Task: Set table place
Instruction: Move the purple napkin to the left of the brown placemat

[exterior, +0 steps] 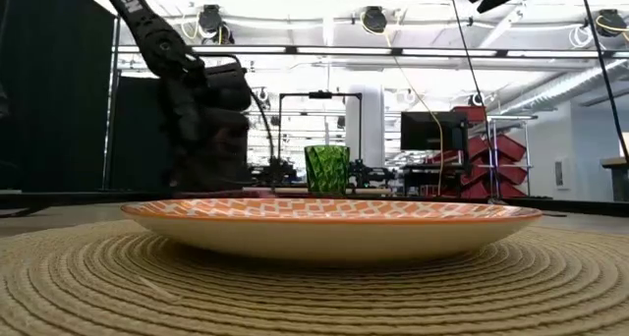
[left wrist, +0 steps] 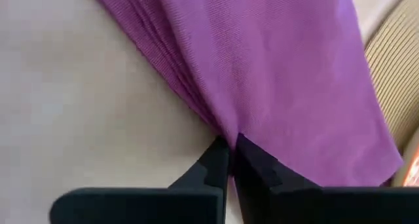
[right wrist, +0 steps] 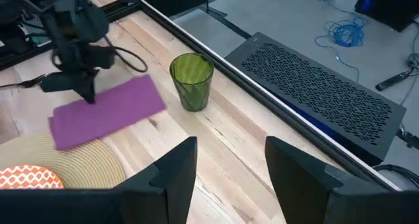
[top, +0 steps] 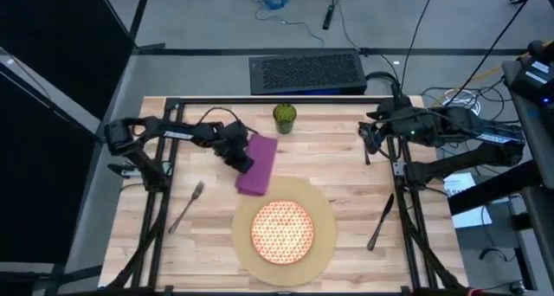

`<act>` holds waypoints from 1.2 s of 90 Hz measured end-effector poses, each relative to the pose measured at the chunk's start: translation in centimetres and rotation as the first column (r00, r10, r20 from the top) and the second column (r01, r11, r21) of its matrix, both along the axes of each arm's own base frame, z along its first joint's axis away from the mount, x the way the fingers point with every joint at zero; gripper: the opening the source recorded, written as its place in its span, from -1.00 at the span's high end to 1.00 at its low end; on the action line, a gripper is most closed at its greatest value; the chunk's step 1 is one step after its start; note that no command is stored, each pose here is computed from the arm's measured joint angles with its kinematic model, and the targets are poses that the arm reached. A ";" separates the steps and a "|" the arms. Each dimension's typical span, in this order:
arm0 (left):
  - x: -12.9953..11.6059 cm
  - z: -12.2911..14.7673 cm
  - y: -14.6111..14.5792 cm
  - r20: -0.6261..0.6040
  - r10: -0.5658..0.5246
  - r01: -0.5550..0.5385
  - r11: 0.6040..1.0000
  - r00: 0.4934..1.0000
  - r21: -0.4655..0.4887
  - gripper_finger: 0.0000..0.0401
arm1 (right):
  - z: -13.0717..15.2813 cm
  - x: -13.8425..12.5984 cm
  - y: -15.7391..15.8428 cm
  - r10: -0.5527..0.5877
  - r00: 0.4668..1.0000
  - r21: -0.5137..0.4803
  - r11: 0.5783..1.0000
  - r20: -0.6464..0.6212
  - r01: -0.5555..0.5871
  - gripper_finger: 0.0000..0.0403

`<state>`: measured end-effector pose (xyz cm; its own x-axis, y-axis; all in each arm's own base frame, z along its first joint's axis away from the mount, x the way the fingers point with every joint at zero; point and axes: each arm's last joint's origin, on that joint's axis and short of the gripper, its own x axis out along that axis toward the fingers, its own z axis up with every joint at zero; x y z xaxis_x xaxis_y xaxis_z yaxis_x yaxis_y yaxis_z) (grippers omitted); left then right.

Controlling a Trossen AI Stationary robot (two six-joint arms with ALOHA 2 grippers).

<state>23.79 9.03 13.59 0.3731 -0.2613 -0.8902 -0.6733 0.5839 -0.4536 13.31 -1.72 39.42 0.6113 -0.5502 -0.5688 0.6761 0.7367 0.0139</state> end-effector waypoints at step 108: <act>-5.7 2.7 -20.6 -0.140 -0.180 0.128 0.939 0.974 -0.319 1.00 | -0.1 -0.1 0.0 0.013 0.999 -0.014 1.000 -0.031 -0.014 0.17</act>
<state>18.10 -11.57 16.29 0.1621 -0.5730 -0.8034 -0.6664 0.5369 -0.5174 13.20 -1.72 39.30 0.6013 -0.5504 -0.5793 0.6659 0.7458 -0.0175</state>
